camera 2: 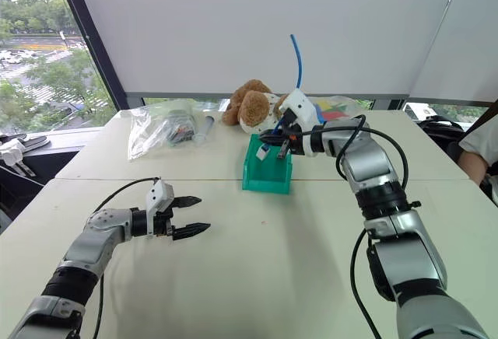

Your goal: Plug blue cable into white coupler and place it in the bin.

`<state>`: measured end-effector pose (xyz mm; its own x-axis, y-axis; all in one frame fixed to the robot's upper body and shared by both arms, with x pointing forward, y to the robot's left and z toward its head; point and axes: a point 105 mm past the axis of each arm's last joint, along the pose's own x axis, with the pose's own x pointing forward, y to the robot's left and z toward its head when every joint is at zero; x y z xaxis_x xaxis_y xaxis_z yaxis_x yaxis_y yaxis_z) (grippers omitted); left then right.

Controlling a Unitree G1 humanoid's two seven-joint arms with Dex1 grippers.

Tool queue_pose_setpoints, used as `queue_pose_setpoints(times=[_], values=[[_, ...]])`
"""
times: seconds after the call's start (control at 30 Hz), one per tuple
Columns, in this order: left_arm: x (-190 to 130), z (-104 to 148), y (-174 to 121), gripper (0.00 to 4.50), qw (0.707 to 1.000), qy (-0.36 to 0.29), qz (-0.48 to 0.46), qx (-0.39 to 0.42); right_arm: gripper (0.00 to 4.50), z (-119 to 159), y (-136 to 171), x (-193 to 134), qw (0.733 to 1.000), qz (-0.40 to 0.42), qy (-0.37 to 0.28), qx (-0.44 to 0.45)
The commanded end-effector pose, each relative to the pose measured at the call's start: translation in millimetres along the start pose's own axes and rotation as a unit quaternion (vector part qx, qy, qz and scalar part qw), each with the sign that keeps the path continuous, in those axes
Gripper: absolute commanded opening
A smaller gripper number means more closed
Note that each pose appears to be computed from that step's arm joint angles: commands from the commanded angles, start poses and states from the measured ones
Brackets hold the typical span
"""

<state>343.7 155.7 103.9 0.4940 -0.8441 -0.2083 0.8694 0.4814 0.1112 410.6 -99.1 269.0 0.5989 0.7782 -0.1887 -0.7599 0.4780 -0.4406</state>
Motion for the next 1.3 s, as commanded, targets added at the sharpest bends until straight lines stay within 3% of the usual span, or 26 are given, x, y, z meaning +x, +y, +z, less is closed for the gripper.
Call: queue_pose_setpoints(times=[0.03,0.17,0.27,0.5,0.67,0.83,0.97,1.03,1.17,1.3], values=[[-3.3,15.0,0.0,4.45,0.999,-0.028,0.021,0.012,0.0,-10.4,-24.2,10.2,0.998,-0.058,0.023,-0.015],[-5.0,16.2,0.8,4.45,0.999,-0.033,0.041,0.007,0.0,-34.2,-30.8,30.8,0.994,-0.092,0.05,0.033],[-6.9,18.7,2.8,4.5,0.998,-0.037,0.051,0.007,0.91,-49.1,-27.9,39.0,0.99,-0.102,0.067,0.064],[-15.3,26.9,6.2,4.5,0.996,-0.052,0.065,-0.012,4.44,-43.4,-54.8,20.6,0.981,-0.168,0.062,0.075],[-16.7,28.1,6.9,4.5,0.996,-0.051,0.065,-0.018,4.44,-33.5,-87.1,-14.9,0.965,-0.237,0.037,0.107],[-11.6,29.6,6.5,4.5,0.997,-0.049,0.056,-0.016,4.44,-37.0,-90.9,-25.5,0.966,-0.239,0.046,0.093],[-11.4,33.6,9.6,4.5,0.997,-0.05,0.058,-0.01,4.44,-43.8,-98.5,-57.1,0.964,-0.241,0.041,0.103],[-14.7,34.7,9.8,4.5,0.997,-0.049,0.059,-0.01,4.44,-40.3,-84.4,-70.1,0.976,-0.185,0.011,0.117],[-23.3,40.1,9.0,4.5,0.997,-0.05,0.061,-0.008,4.44,-14.2,-15.7,-98.5,0.991,-0.049,-0.055,0.108],[-31.6,54.3,7.1,4.5,0.996,-0.059,0.065,-0.004,4.44,-4.9,32.8,-119.6,0.991,-0.012,-0.043,0.125]])
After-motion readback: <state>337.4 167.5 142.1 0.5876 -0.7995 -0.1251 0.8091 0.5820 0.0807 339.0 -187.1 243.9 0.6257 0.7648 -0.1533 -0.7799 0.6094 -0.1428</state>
